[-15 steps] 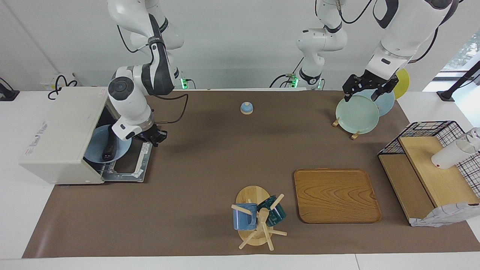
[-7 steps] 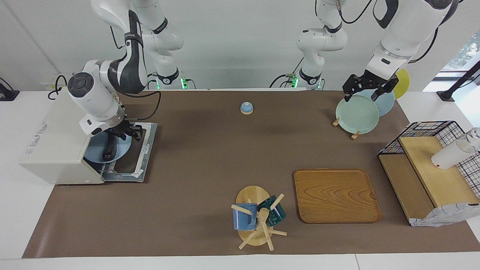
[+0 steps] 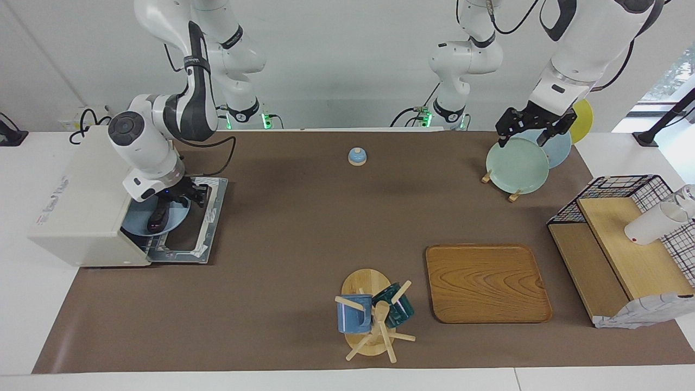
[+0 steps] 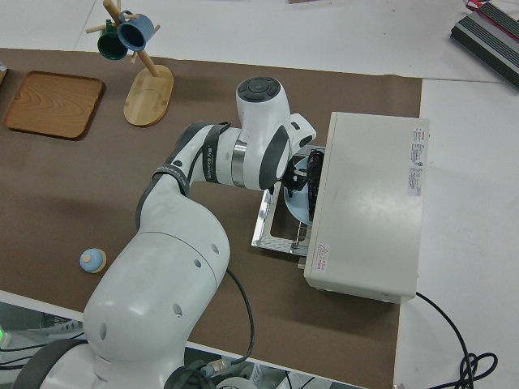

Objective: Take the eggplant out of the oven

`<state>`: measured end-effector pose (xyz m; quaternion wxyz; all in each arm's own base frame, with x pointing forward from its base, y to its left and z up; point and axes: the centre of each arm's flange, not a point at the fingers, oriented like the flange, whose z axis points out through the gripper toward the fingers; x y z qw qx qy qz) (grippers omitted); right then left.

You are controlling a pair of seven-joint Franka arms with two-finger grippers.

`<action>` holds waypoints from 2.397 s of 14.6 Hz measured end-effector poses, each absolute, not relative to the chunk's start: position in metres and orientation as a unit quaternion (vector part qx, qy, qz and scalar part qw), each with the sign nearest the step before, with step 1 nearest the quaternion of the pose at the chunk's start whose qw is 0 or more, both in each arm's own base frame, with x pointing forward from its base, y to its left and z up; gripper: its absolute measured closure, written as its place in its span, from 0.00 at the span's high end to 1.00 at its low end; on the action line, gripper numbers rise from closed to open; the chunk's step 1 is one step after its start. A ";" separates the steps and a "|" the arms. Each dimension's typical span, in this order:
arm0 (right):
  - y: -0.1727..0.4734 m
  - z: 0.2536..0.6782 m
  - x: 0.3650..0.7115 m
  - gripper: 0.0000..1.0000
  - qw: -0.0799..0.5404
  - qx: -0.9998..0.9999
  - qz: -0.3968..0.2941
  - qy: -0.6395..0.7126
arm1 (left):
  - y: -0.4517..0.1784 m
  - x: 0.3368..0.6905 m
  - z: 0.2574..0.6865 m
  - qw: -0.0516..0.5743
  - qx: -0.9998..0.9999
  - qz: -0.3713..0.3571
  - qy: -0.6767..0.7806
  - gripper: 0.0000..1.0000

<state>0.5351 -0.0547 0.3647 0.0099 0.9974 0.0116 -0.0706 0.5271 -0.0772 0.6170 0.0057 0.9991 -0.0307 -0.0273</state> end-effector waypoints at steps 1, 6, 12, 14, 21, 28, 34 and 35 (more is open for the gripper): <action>-0.057 0.365 0.534 0.44 0.013 0.997 -0.071 0.019 | -0.077 0.527 0.617 0.006 0.999 -0.027 -0.031 1.00; -0.052 0.371 0.528 0.04 0.037 0.996 -0.071 0.047 | -0.077 0.527 0.617 0.006 0.999 -0.027 -0.031 1.00; 0.090 0.427 0.540 0.03 0.077 0.987 -0.084 0.112 | -0.077 0.527 0.617 0.006 0.999 -0.027 -0.031 1.00; 0.162 0.431 0.528 0.03 0.087 0.988 -0.069 0.104 | -0.077 0.527 0.617 0.006 0.999 -0.027 -0.031 1.00; 0.356 0.439 0.503 0.03 0.080 0.996 0.001 0.032 | -0.076 0.528 0.617 0.006 0.999 -0.026 -0.030 1.00; 0.481 0.353 0.529 0.03 0.005 0.999 0.030 -0.031 | -0.075 0.528 0.617 0.006 0.999 -0.025 -0.028 1.00; 0.490 0.365 0.536 0.30 -0.061 0.996 0.037 -0.056 | -0.075 0.528 0.618 0.006 0.999 -0.023 -0.028 1.00; 0.491 0.366 0.536 0.40 -0.063 0.996 0.039 -0.056 | -0.075 0.529 0.618 0.006 0.999 -0.022 -0.028 1.00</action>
